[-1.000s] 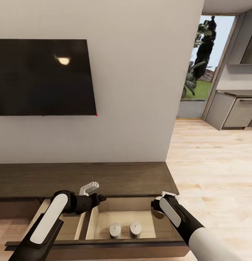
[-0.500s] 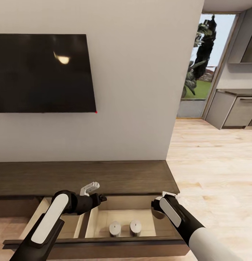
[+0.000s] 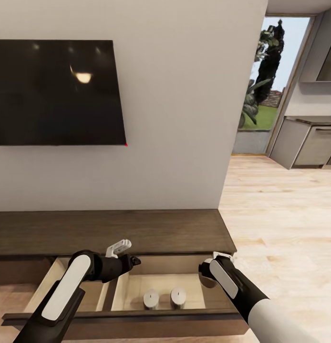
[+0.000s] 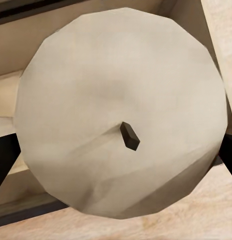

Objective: Place each of the two pumpkins and all three candles from the living room inside a cabinet in the living room (use any cabinet), then make sure every cabinet is closed, and position the cauldron so it is next to a table in the living room.

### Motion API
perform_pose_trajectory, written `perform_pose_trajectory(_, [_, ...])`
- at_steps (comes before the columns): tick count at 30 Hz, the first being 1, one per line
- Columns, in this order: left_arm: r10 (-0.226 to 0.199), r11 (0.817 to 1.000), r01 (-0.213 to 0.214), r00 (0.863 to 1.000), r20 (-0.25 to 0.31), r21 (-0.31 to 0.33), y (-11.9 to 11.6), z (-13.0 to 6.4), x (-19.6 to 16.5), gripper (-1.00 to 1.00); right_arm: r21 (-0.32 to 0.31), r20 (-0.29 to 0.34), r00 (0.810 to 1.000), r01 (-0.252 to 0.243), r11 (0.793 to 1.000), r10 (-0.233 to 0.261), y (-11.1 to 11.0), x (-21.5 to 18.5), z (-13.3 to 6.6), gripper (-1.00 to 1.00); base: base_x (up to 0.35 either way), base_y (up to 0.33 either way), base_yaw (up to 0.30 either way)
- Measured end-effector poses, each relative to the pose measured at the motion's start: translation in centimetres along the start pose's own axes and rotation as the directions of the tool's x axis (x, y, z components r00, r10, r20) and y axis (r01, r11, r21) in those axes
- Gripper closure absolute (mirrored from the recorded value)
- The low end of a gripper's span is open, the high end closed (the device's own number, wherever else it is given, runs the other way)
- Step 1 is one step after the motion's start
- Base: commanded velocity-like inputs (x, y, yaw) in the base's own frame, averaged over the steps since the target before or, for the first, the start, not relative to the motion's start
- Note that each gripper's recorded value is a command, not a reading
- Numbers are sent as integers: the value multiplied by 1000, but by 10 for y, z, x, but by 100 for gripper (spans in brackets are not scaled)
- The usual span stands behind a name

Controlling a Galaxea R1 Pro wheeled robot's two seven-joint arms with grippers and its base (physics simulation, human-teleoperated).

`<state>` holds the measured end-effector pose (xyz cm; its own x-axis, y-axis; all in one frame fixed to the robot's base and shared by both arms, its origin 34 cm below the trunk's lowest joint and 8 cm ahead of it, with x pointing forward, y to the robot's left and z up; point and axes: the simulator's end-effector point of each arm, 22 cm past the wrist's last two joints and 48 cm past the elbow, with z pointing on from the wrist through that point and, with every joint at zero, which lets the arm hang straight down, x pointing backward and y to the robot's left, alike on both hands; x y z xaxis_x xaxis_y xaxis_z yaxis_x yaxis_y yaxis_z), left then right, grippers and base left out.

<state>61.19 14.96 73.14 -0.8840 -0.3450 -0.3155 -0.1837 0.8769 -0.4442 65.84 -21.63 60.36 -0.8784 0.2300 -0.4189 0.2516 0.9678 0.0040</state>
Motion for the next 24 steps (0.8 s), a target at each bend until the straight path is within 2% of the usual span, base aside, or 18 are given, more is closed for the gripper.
perform_pose_trajectory(24, [0,1000,0,1000,-1,1,21,36,19,-100,-15,4,1000,1,1000,-1,1,22,39,100,0,0,0])
